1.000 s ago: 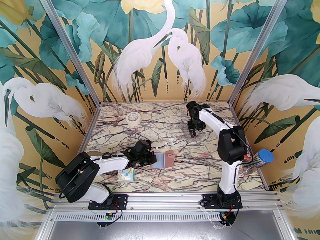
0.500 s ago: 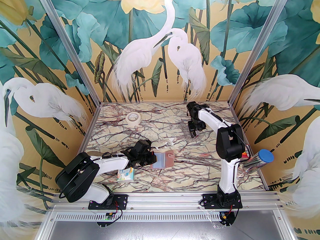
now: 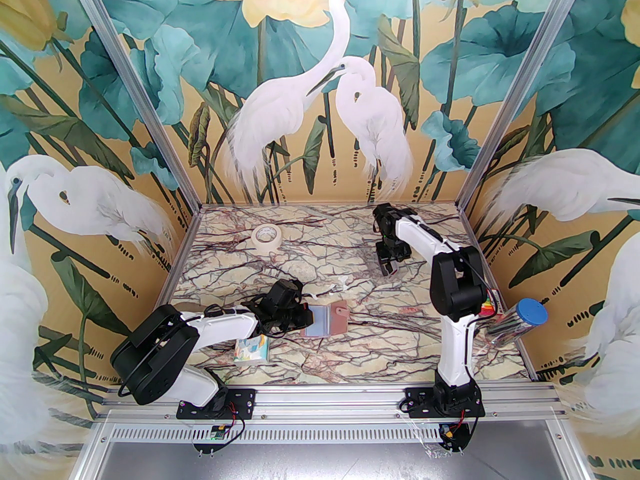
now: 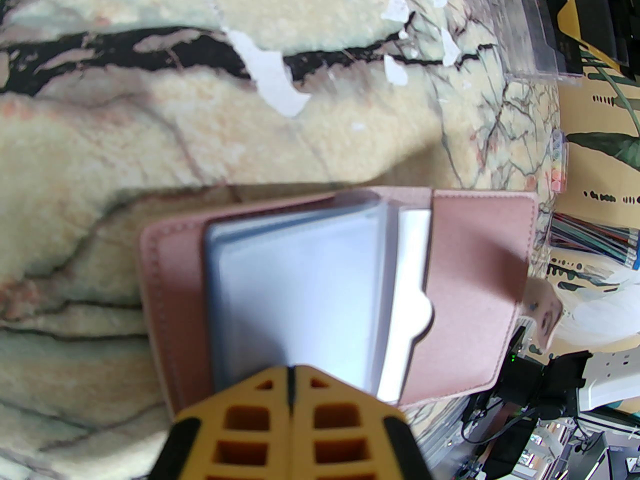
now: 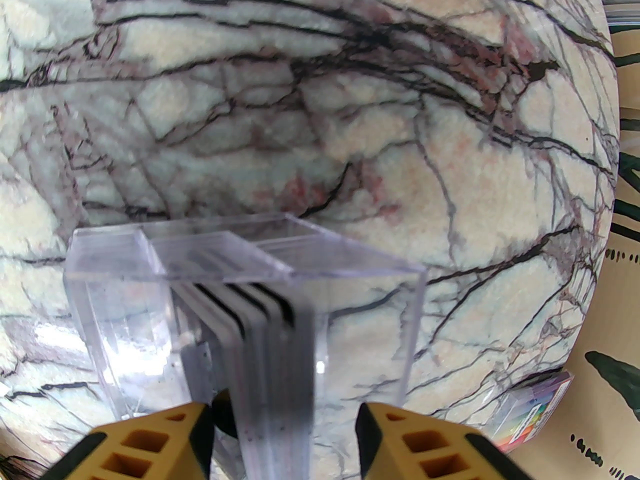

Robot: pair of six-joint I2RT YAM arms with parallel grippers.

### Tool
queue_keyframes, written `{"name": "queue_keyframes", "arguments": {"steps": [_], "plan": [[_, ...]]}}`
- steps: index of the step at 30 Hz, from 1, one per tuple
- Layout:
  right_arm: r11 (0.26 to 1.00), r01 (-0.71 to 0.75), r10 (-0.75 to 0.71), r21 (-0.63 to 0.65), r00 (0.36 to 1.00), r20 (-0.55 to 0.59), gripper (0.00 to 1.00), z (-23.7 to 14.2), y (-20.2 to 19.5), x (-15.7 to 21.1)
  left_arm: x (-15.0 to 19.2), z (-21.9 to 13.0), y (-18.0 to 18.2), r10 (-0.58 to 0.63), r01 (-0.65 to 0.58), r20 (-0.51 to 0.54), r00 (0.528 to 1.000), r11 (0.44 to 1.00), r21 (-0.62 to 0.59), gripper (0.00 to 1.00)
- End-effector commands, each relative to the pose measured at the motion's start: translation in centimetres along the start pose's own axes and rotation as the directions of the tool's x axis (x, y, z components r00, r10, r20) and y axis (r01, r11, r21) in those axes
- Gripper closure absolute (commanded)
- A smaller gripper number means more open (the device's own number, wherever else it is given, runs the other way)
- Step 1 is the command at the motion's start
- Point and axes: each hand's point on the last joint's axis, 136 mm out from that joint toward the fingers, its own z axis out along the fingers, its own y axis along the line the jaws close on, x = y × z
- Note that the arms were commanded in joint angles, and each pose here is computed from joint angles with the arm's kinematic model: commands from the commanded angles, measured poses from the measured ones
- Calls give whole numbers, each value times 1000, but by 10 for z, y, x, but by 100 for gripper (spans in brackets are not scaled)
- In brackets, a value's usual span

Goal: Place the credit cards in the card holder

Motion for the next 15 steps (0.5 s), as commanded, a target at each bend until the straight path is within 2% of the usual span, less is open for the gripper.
{"name": "queue_keyframes", "arguments": {"steps": [1,15], "plan": [[998,-10,11,62,1000,-10,48,1,-12,-1,3,4,12,2,-2,-10,1000,998,-60,100],[996,-28,27,84,1000,9,53,-10,-19,-4,4,6,15,1,-2,-17,1000,997,-72,100]]}}
